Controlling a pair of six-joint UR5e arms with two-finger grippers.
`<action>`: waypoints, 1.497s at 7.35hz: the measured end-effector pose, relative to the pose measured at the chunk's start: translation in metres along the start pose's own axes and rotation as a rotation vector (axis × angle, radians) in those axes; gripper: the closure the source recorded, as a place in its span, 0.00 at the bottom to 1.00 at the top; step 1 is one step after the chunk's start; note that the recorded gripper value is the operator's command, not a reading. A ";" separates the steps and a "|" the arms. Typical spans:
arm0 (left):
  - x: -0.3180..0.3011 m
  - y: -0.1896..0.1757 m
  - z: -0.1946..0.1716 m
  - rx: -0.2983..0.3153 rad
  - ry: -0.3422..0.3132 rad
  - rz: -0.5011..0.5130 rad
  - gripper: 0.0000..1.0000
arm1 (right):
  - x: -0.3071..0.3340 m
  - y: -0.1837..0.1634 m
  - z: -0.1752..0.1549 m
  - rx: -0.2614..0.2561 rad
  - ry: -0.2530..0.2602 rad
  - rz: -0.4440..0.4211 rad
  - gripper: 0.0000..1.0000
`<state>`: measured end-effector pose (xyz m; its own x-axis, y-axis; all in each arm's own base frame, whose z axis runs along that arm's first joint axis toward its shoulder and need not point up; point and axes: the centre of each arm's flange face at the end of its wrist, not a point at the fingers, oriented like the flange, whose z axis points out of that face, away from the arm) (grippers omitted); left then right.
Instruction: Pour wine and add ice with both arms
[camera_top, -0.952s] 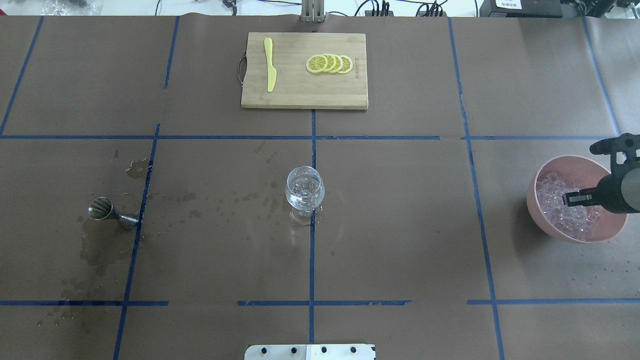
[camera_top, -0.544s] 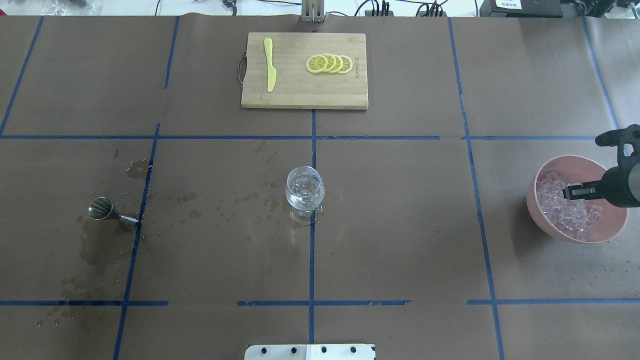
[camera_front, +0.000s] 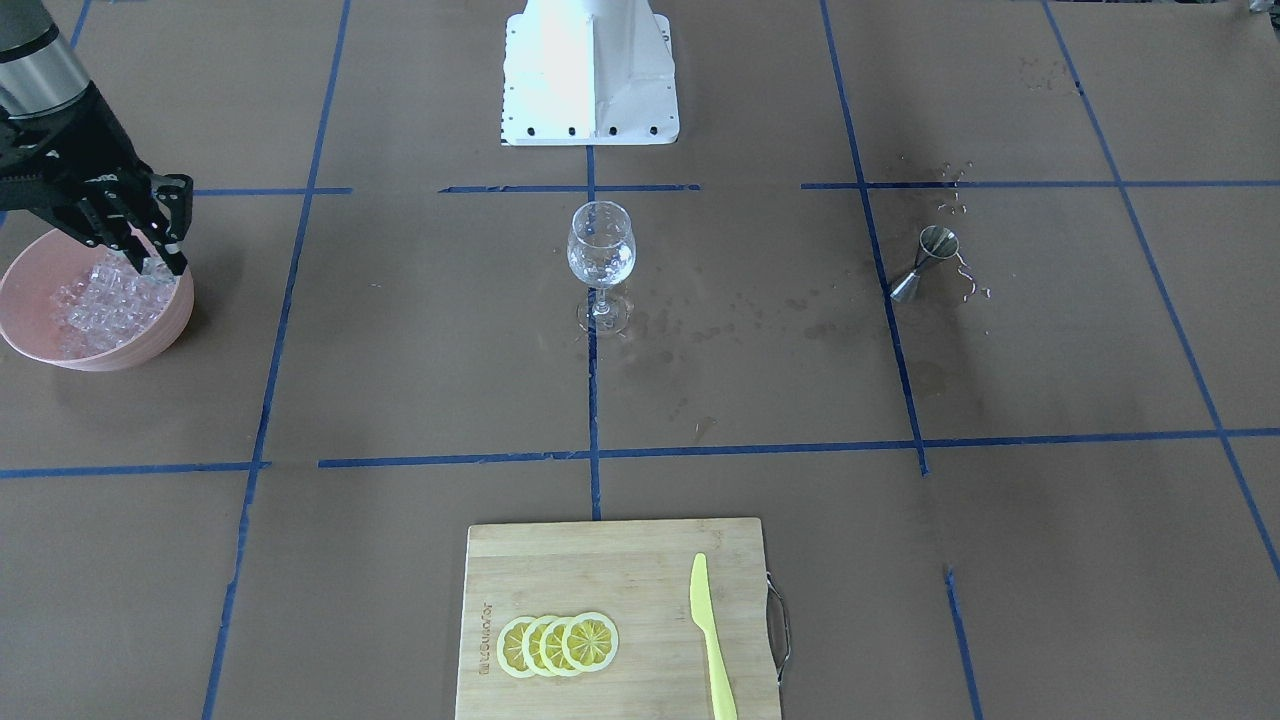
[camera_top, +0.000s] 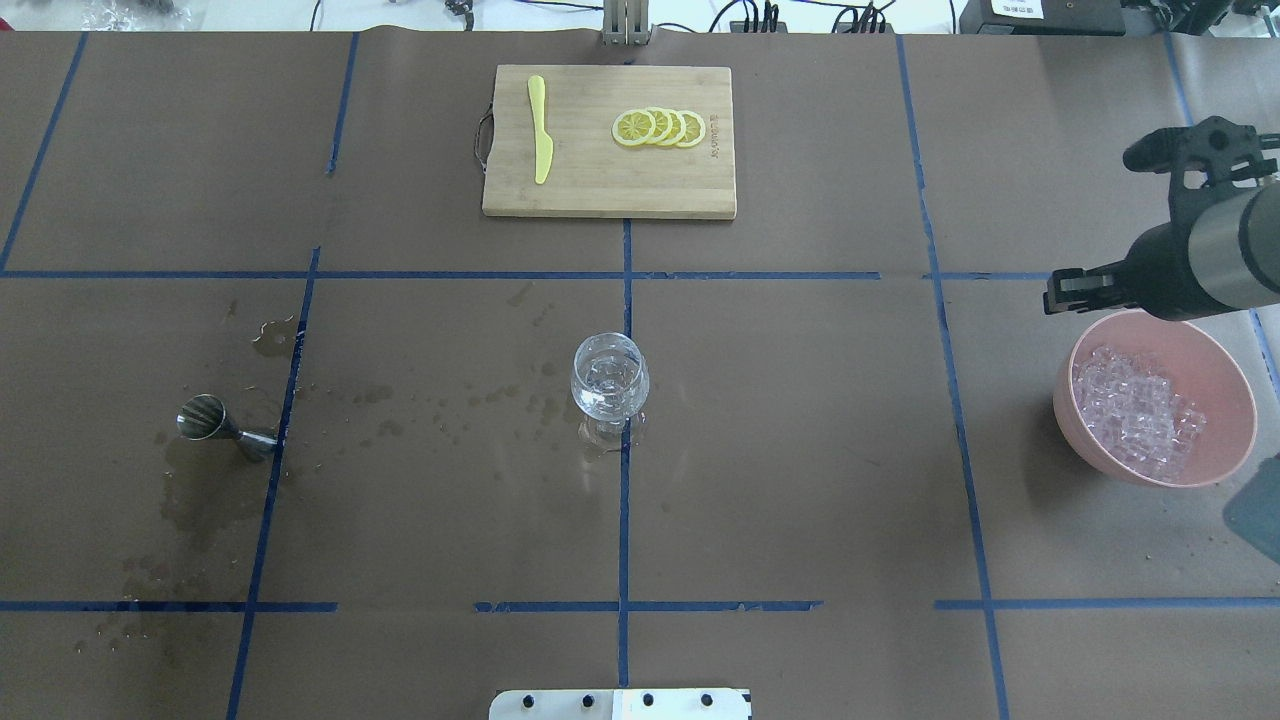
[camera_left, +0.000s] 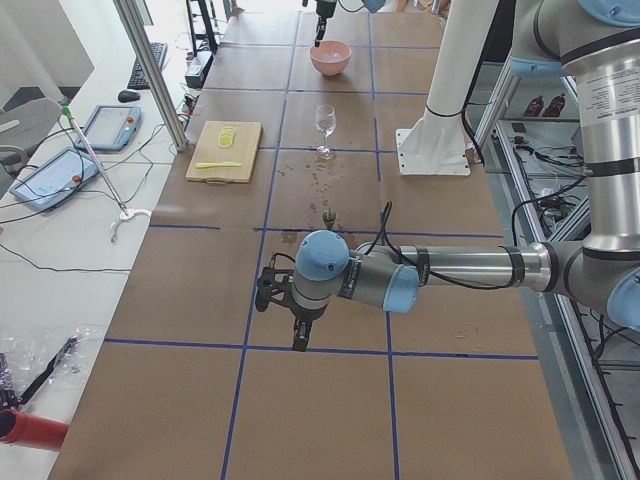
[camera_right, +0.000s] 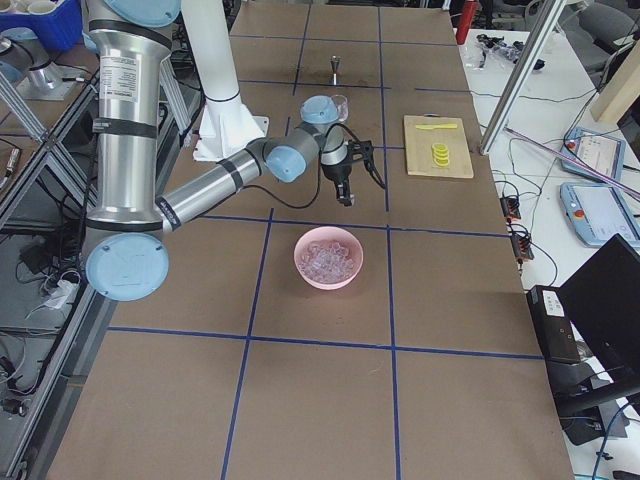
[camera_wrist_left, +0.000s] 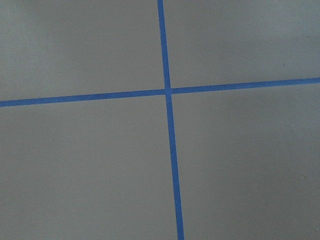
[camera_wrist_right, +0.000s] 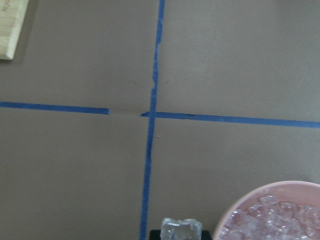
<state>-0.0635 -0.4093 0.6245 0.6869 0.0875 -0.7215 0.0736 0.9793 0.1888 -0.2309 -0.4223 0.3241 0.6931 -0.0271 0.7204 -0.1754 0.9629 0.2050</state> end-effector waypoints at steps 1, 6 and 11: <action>0.001 0.000 -0.001 0.001 -0.001 0.001 0.00 | -0.056 -0.006 -0.009 -0.009 -0.013 0.035 1.00; 0.005 -0.001 -0.005 0.010 -0.005 0.010 0.00 | -0.300 0.003 -0.031 -0.021 -0.020 0.108 1.00; 0.005 -0.001 -0.004 0.011 -0.005 0.011 0.00 | -0.391 0.032 -0.002 -0.018 0.018 0.116 0.89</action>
<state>-0.0636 -0.4094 0.6180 0.6911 0.0975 -0.7162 0.0736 0.9762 0.2039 -0.5061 -0.3807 0.0475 0.6812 0.0897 0.7266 -0.2430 0.9639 0.1087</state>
